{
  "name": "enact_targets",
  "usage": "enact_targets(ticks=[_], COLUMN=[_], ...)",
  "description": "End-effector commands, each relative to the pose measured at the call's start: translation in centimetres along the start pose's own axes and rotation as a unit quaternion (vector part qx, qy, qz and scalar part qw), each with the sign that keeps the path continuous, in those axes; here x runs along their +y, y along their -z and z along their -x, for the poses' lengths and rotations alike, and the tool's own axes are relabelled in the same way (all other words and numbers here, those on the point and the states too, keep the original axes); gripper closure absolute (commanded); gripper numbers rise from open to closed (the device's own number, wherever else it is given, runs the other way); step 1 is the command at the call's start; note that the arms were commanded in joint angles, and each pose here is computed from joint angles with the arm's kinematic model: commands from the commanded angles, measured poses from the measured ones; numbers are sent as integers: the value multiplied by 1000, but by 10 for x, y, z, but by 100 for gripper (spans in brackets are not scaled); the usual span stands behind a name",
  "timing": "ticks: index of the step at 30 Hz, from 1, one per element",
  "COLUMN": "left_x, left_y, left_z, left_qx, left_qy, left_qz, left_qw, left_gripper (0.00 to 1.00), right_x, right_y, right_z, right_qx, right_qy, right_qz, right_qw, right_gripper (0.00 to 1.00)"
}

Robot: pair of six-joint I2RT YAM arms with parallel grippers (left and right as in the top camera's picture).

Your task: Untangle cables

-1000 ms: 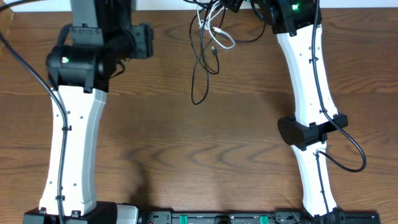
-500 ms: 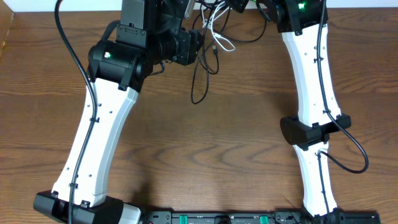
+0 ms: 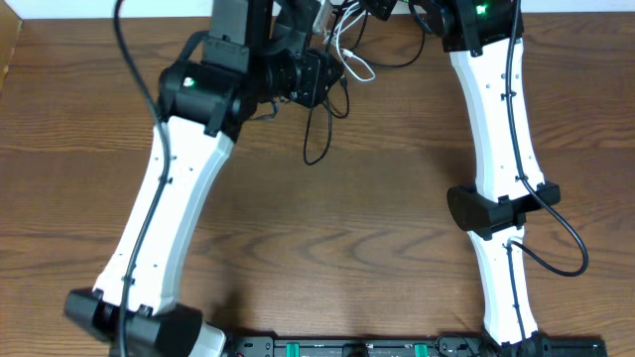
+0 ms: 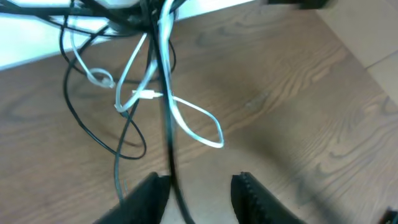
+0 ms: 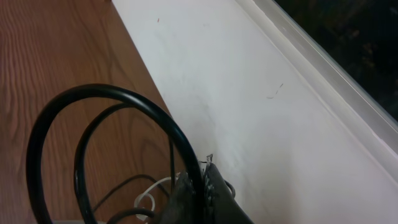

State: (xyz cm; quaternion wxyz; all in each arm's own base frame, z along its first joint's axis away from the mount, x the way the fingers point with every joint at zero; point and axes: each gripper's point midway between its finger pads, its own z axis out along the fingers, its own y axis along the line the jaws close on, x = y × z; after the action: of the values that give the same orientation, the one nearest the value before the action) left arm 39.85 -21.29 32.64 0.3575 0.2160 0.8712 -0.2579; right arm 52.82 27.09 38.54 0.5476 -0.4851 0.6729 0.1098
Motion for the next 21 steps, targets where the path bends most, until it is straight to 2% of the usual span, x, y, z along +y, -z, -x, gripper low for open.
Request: enact_targets(ticks=[1,4,5,6,7,11,15,17,21], left_x=[15,21,21,21,21,22,34,43,58], left_y=[-22,-23,-23,-23,-23,-20,-5,15,41], left_z=[-9,-10,-9,-9,-9,-8,-2,2,5], left_qx=[22,24,23,23,23,21,5,-9,-24], left_qy=[8,9,9,10,10,9,3,-1,3], left_qz=[15,31,31,31,31,38,88,137,180], left_qw=[1000,999,999,999,999,999,996,991,983], left_gripper=[73,73,78,88,92,92,92,92,93], right_x=[-4,-4,-4,-4,-4,-8,-17,-28,-40], right_y=[28,28,28,28,28,29,32,37,43], right_z=[27,27,28,27,27,24,18,9,-3], right_qx=[-28,-28,-28,-28,-28,-23,-16,-7,5], right_qy=[6,10,10,10,10,8,4,4,-4], right_qz=[-14,-14,-14,-13,-14,-20,-30,-43,-52], right_qw=[999,999,999,999,999,999,999,999,999], right_gripper=[99,99,99,99,99,99,99,99,99])
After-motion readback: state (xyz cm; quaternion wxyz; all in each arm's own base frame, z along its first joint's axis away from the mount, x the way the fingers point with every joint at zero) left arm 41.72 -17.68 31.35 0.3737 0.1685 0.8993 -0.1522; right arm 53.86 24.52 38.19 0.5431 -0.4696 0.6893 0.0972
